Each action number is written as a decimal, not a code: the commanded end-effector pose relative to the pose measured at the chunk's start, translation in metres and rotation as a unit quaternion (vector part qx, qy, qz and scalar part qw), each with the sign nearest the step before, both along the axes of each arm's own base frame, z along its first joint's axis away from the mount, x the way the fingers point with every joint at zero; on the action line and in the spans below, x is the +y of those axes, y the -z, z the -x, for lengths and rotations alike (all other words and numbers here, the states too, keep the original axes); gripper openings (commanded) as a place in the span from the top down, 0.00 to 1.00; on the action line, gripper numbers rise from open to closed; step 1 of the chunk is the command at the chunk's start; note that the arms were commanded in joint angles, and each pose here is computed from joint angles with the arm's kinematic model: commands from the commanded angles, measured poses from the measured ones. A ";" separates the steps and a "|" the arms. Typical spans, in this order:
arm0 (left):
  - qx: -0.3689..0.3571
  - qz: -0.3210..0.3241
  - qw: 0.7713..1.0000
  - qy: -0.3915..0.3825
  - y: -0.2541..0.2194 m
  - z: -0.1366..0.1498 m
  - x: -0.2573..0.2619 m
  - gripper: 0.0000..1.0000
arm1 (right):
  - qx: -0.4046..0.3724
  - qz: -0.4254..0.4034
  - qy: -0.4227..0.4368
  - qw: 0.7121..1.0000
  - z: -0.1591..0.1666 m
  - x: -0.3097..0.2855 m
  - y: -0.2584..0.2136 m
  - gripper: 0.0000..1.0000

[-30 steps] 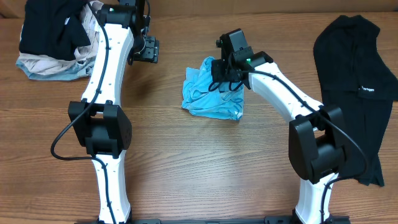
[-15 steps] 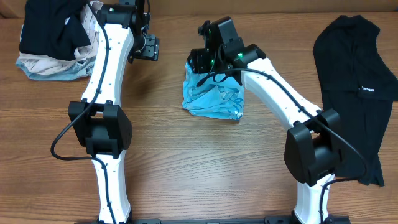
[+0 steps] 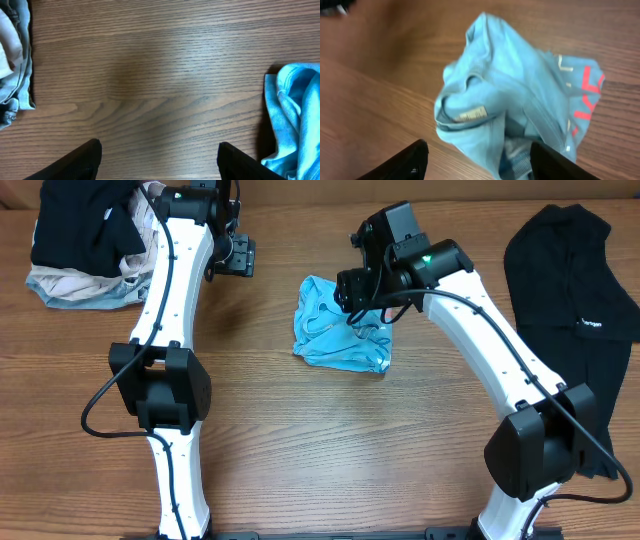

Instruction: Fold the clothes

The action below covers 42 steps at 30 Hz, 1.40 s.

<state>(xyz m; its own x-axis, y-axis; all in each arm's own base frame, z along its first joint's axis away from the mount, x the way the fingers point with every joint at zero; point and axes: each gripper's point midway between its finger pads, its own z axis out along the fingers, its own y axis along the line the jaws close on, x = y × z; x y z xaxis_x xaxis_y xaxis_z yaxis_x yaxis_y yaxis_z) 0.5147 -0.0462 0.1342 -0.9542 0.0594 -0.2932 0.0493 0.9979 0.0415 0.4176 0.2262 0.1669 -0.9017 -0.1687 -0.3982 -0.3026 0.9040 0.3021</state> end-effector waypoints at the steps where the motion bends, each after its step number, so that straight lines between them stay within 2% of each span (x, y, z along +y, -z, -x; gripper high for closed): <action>1: 0.001 -0.004 1.000 0.005 0.003 -0.001 0.005 0.23 | 0.023 0.038 -0.042 0.998 0.008 -0.002 0.036 0.32; 6: 0.001 -0.004 1.000 0.005 0.003 -0.001 0.006 0.23 | 0.069 0.058 -0.049 0.995 0.023 -0.009 0.069 0.38; 12: 0.001 -0.004 1.000 0.005 0.003 -0.002 0.005 0.22 | 0.089 0.056 -0.065 0.992 0.035 -0.009 0.071 0.48; 16: 0.000 -0.004 1.000 0.005 0.003 -0.002 0.005 0.22 | 0.100 0.052 -0.082 0.990 0.043 -0.007 0.072 0.63; 21: -0.002 -0.004 1.000 0.005 0.003 -0.003 0.006 0.21 | 0.101 0.053 -0.090 0.989 0.047 -0.001 0.072 0.70; 23: -0.002 -0.004 1.000 0.005 0.002 -0.003 0.006 0.21 | 0.102 0.052 -0.097 0.989 0.051 0.004 0.072 0.76; 25: -0.003 -0.004 1.000 0.005 0.002 -0.003 0.006 0.21 | 0.107 0.046 -0.113 0.987 0.060 0.016 0.071 0.86; 29: -0.003 -0.004 1.000 0.005 0.002 -0.003 0.005 0.21 | 0.107 0.049 -0.150 0.982 0.081 0.045 0.071 0.96; 39: -0.006 -0.004 1.000 0.003 0.002 -0.005 0.008 0.22 | 0.112 0.050 -0.222 0.967 0.142 0.111 0.070 0.96; 40: -0.007 -0.004 1.000 0.002 0.002 -0.005 0.009 0.22 | 0.110 0.052 -0.229 0.966 0.147 0.115 0.070 0.91; 41: -0.008 -0.003 1.000 0.001 0.002 -0.006 0.010 0.22 | 0.109 0.053 -0.237 0.964 0.153 0.119 0.069 0.74; 42: -0.009 -0.003 1.000 0.000 0.002 -0.006 0.011 0.22 | 0.109 0.053 -0.241 0.963 0.156 0.122 0.069 0.63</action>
<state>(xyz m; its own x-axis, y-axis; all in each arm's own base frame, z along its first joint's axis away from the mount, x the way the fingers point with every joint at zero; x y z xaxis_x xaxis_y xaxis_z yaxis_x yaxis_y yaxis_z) 0.5201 -0.0442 0.1359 -0.9478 0.0539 -0.3143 0.0435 0.9982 0.0402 0.2724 0.3376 0.0915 -0.7829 -0.6032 -0.1526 -0.6177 0.7242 0.3066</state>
